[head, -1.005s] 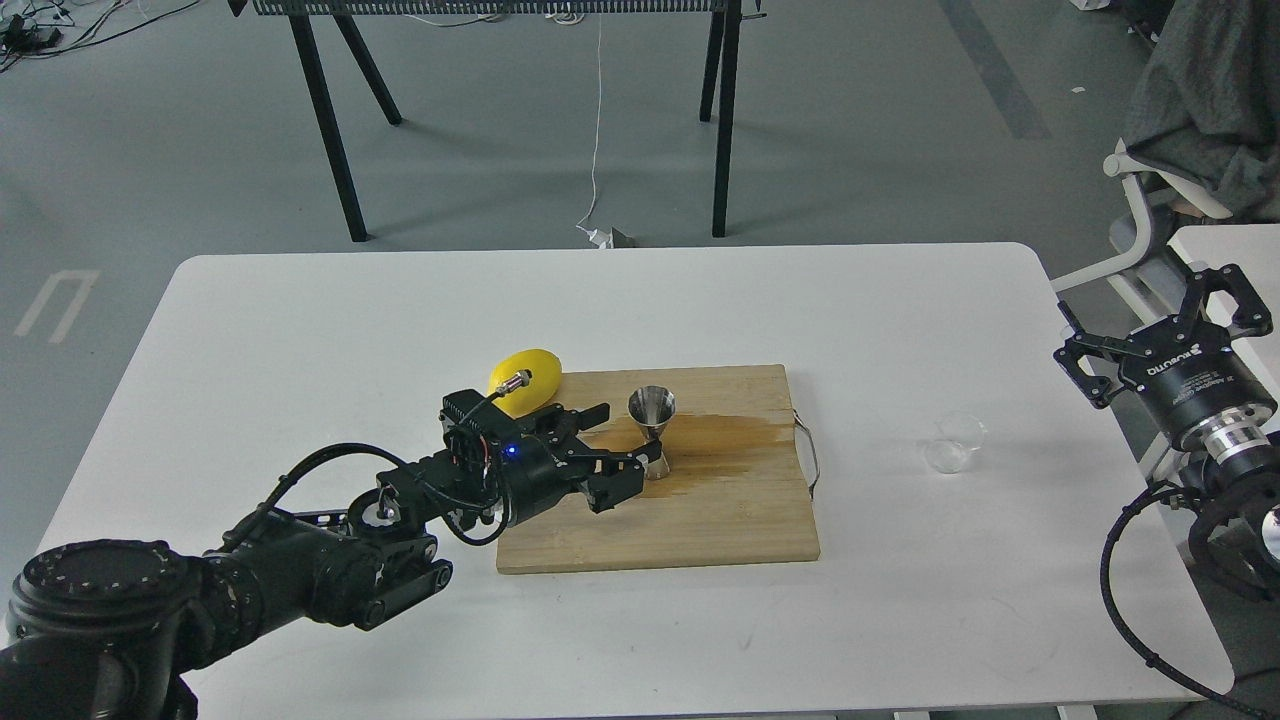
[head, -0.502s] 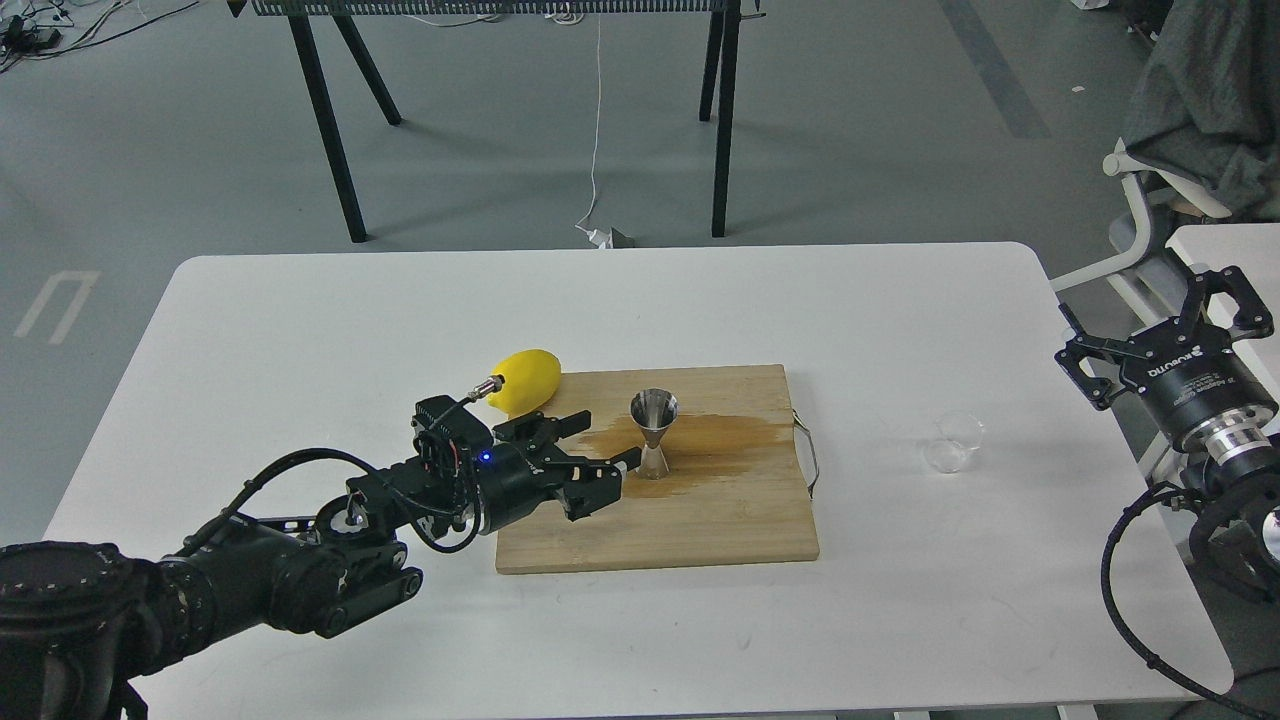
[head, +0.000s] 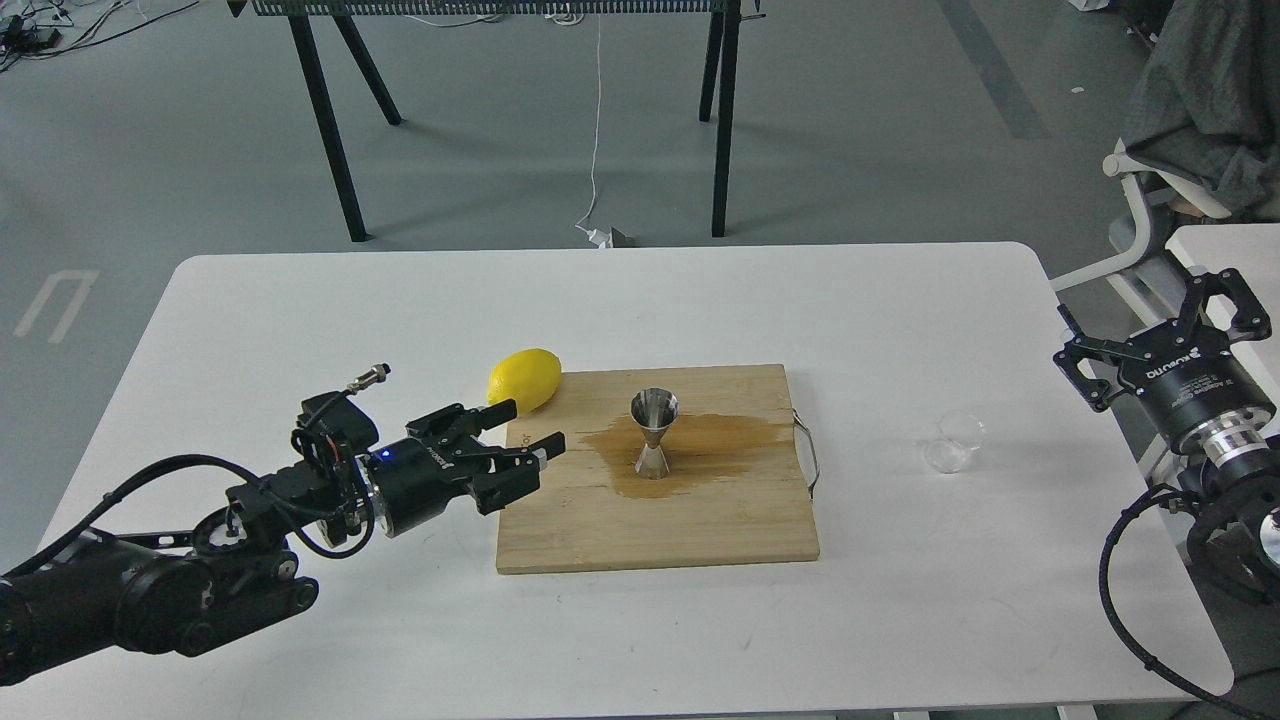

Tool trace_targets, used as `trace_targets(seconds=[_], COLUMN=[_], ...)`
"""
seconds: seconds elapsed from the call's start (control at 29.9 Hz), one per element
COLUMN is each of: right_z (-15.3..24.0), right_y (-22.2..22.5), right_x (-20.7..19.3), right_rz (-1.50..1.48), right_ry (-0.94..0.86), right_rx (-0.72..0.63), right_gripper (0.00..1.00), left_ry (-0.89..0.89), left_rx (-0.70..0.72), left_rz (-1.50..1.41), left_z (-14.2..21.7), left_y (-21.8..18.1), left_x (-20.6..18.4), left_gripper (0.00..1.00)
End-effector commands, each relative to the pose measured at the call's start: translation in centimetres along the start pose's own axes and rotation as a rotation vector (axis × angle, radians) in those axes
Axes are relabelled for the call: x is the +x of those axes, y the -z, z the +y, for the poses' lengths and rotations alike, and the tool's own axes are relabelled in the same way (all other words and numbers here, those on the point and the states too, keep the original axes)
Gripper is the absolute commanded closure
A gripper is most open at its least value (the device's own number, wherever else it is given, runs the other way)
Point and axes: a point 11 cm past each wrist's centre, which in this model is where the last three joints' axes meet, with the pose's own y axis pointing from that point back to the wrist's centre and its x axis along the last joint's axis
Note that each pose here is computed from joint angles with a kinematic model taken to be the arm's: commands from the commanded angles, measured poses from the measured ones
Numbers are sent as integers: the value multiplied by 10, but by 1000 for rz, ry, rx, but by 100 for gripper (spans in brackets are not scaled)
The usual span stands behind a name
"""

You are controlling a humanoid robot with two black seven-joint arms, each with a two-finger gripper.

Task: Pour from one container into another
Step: 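Withdraw the left gripper up and away from the jigger, then lower the right gripper toward the small clear glass cup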

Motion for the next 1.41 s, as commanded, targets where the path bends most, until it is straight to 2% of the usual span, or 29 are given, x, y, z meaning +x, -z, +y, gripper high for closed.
trace_targets(seconds=[0.0, 0.33, 0.64, 0.87, 1.07, 1.37], right_z=[0, -3, 10, 33, 59, 72], right_y=[0, 2, -9, -32, -44, -70], right_x=[-1, -12, -23, -38, -33, -8], right_rz=[-2, -13, -252, -420, -455, -448], right_ry=[3, 37, 64, 94, 65, -163], right_rx=[-1, 0, 38, 22, 9, -72], right_gripper=[1, 1, 1, 1, 1, 2], left_ry=[-72, -107, 1, -266, -409, -423], left_rx=[30, 48, -157, -180, -248, -271], left_rz=[46, 418, 859, 1025, 1202, 1247], left_z=[12, 12, 17, 32, 39, 34], left_y=[5, 14, 3, 36, 44, 42], left_x=[23, 76, 122, 166, 180, 176], left_gripper=[10, 10, 7, 6, 5, 5])
